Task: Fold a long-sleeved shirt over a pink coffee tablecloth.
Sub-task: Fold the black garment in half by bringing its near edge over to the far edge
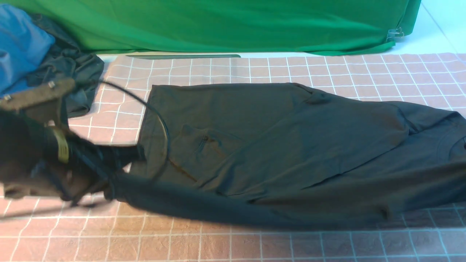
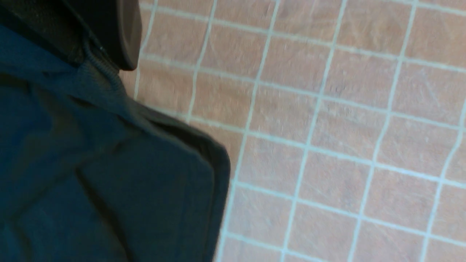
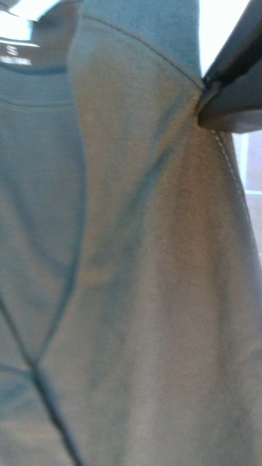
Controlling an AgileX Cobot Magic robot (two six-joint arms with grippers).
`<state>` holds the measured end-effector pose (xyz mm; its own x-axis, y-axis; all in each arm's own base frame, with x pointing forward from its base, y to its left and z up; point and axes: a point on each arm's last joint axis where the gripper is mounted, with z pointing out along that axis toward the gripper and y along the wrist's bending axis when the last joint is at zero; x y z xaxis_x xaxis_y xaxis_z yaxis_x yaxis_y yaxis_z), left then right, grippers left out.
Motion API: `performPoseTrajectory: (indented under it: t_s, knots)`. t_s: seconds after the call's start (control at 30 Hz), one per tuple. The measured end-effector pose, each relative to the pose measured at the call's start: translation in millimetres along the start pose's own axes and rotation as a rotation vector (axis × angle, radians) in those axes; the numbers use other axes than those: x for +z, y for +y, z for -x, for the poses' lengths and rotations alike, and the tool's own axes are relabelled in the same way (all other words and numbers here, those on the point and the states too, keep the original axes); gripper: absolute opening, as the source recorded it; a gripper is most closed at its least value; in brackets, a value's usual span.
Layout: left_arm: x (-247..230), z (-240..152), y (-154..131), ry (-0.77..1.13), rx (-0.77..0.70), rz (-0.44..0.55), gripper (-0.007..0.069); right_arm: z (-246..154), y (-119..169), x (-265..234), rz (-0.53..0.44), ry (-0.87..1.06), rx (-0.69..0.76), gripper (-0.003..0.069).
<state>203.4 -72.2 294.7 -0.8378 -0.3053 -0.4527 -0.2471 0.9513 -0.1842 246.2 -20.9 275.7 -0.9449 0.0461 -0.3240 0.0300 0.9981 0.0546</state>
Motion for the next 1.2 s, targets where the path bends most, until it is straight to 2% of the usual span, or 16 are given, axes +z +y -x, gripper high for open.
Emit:
performPoseTrajectory:
  t_s: [0.2,0.33,0.6,0.73,0.9,1.1,1.2]
  knots:
    - [31.6,53.7,3.2,0.034,-0.127,-0.077,0.0046,38.2,-3.8,18.0,0.002,0.024,0.006,0.0042]
    - [57.7,93.6,7.5,0.054,-0.19,-0.085,0.0046,69.6,-6.7,31.1,0.002,0.025,0.007,0.0042]
    - [100.5,157.7,-9.6,0.063,-0.184,-0.097,0.0046,132.1,-11.5,49.7,0.005,-0.004,0.002,0.0042]
    - [115.0,179.8,-17.4,0.059,-0.16,-0.093,0.0046,154.6,-13.5,59.2,0.007,-0.006,-0.001,0.0042]
    - [108.3,203.7,-22.3,-0.016,-0.12,-0.076,0.0046,173.4,-15.1,66.2,0.007,-0.03,-0.004,0.0042]
    - [103.6,215.5,-22.3,-0.1,-0.093,-0.062,0.0046,180.4,-16.0,70.7,0.004,-0.068,-0.004,0.004]
    - [117.0,217.0,-22.6,-0.113,-0.093,-0.066,0.0046,182.1,-17.1,80.4,0.004,-0.067,0.0,0.0039]
